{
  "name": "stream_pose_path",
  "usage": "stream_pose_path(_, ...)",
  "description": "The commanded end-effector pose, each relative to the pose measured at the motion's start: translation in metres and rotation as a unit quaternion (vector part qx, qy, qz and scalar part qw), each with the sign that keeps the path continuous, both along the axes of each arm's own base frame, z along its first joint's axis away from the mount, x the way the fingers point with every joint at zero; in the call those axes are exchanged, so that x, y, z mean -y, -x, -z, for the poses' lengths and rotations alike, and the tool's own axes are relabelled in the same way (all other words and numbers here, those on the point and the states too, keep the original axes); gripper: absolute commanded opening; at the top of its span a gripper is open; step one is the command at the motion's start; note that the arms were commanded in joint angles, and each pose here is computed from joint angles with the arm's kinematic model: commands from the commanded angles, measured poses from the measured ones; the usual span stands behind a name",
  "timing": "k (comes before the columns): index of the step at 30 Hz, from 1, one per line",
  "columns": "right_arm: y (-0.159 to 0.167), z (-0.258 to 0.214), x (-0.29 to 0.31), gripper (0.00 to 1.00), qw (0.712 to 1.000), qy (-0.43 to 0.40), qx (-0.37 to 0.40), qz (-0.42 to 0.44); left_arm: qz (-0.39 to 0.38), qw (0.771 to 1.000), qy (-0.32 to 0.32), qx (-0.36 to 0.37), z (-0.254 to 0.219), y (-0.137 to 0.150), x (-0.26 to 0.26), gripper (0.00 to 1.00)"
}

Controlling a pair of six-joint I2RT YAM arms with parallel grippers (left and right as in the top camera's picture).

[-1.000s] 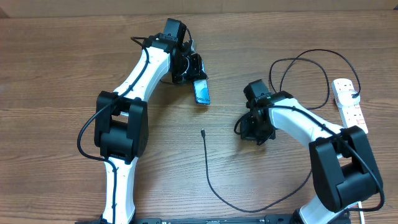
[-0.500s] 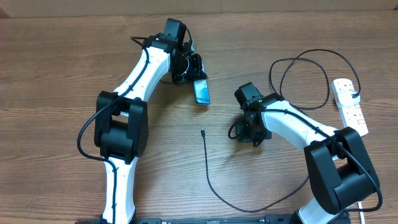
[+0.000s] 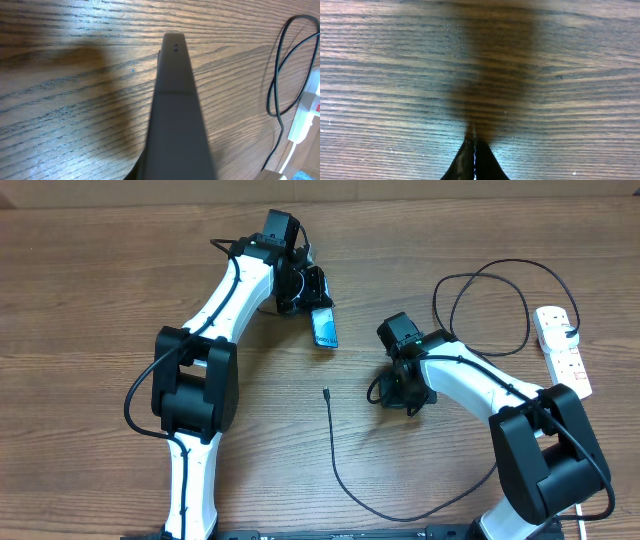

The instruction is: Plug charger to phone and switch on socket

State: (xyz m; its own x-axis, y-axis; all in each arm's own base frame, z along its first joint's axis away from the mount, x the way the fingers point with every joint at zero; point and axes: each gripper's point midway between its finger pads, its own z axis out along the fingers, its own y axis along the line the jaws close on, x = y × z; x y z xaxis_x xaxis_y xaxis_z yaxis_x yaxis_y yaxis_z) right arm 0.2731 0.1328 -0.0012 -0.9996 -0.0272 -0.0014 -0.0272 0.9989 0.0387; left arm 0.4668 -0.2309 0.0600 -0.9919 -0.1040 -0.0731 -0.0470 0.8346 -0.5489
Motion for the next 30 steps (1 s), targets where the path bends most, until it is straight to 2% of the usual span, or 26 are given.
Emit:
stream_pose_path(1, -0.004, -0.002, -0.001, 0.04, 1.0, 0.002, 0.011, -0.004, 0.009, 1.0, 0.006, 0.014, -0.007, -0.004, 0.0, 0.04)
stream_pose_path(14, 0.003, -0.003, -0.015, 0.04, 0.998, -0.039, -0.006, -0.045, 0.009, 1.0, 0.006, 0.014, -0.007, -0.004, 0.0, 0.04)
stream_pose_path(30, 0.006, -0.004, -0.02, 0.04, 0.997, -0.055, -0.014, -0.045, 0.008, 1.0, 0.002, 0.015, -0.006, -0.004, -0.001, 0.04)
